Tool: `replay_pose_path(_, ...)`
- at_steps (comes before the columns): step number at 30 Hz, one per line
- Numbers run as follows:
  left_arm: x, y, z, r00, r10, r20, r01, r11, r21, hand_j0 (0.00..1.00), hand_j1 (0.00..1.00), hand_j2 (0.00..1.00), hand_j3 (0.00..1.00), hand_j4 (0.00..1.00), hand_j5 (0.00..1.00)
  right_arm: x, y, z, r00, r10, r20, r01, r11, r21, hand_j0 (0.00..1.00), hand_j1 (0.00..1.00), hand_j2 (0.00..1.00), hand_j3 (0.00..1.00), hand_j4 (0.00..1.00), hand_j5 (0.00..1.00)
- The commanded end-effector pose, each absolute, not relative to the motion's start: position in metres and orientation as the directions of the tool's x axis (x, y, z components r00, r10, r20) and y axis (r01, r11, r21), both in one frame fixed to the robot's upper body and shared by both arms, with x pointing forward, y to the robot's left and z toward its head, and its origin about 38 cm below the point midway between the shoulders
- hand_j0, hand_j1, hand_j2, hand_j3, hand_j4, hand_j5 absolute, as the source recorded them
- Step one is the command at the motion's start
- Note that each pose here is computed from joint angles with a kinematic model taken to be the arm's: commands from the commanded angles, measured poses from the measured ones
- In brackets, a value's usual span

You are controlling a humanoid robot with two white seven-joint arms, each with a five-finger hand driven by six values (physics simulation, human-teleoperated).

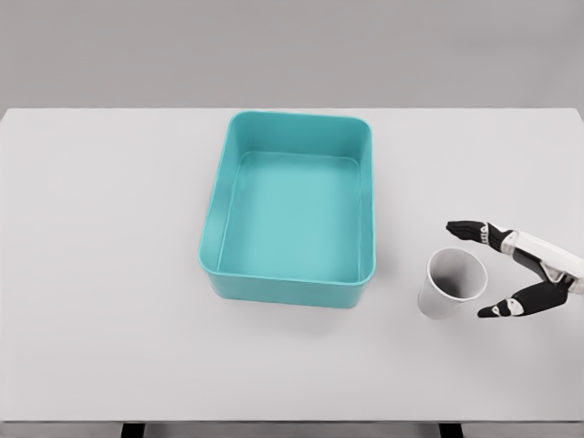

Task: Put the paper cup into the basket with your right arm

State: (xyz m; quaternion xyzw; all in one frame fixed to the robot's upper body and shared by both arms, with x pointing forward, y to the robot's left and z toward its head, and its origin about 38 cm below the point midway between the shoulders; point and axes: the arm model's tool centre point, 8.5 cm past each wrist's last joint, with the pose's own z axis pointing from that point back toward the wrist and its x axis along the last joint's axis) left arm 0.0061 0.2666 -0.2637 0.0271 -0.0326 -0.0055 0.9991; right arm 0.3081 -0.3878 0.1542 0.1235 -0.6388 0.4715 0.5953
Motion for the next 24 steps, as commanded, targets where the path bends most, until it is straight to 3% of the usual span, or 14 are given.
replay_pose_path(1, 0.0061, 0.2666, -0.2637, 0.998, -0.013, 0.065, 0.009, 0.998, 0.054, 1.0, 1.0, 1.0, 1.0, 1.0, 1.0, 0.308, -0.3863, 0.1537, -0.26, 0.396, 0.881, -0.719, 0.529, -0.45, 1.0, 1.0, 1.0, 1.0, 1.0, 1.0)
replay_pose_path(24, 0.0061, 0.2666, -0.2637, 0.998, -0.013, 0.065, 0.009, 0.998, 0.054, 1.0, 1.0, 1.0, 1.0, 1.0, 1.0, 0.3104, -0.3783, 0.1469, -0.252, 0.383, 0.889, -0.724, 0.535, -0.436, 1.0, 1.0, 1.0, 1.0, 1.0, 1.0)
